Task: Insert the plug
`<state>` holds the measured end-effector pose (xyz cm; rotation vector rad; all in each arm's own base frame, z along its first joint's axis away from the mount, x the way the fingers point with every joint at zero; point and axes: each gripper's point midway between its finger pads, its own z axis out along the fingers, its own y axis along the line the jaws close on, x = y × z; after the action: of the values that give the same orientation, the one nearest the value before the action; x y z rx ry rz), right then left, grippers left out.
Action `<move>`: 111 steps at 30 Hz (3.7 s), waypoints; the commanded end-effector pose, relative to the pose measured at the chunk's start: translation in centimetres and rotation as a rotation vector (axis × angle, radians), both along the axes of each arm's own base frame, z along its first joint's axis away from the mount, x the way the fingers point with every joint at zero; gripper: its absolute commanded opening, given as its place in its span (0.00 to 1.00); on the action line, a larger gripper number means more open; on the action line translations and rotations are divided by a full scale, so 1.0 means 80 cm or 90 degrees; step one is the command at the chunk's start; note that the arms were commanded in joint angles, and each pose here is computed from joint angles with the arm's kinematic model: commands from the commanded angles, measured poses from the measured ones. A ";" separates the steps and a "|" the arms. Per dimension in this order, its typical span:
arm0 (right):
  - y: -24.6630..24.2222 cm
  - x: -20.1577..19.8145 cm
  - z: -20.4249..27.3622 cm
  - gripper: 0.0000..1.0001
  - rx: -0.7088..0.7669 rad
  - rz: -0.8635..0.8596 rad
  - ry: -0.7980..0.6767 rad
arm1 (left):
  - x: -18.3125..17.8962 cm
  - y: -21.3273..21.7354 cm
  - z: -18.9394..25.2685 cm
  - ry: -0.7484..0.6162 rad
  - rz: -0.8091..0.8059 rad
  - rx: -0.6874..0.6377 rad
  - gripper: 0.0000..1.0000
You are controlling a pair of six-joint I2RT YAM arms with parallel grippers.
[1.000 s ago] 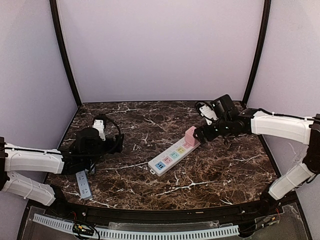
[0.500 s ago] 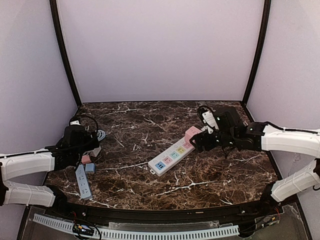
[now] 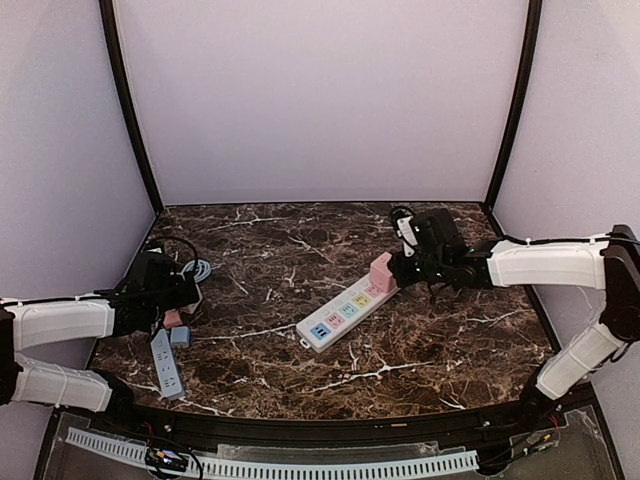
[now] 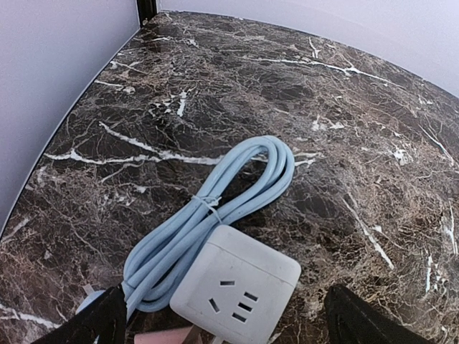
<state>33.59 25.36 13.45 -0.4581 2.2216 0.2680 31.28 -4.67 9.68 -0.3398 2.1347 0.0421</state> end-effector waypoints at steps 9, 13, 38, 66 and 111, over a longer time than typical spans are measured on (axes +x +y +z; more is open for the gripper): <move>0.023 0.040 -0.030 0.17 0.004 0.047 0.034 | 0.001 0.004 -0.001 0.017 -0.008 0.005 0.96; 0.011 0.028 -0.074 0.15 -0.023 0.029 0.087 | 0.001 0.004 -0.003 0.022 -0.011 0.003 0.96; 0.049 0.029 0.005 0.34 0.031 0.115 0.026 | -0.028 0.033 -0.002 0.080 0.114 -0.032 0.96; 0.029 -0.030 0.126 0.61 0.116 0.159 -0.104 | -0.059 0.015 -0.055 0.231 0.106 -0.037 0.66; 0.037 -0.039 0.121 0.61 0.122 0.183 -0.101 | -0.046 -0.064 0.049 0.159 -0.138 -0.151 0.27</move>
<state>31.08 27.56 22.83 -0.6418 1.9871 0.5327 27.48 -6.64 12.57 -0.3880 2.4204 -0.1100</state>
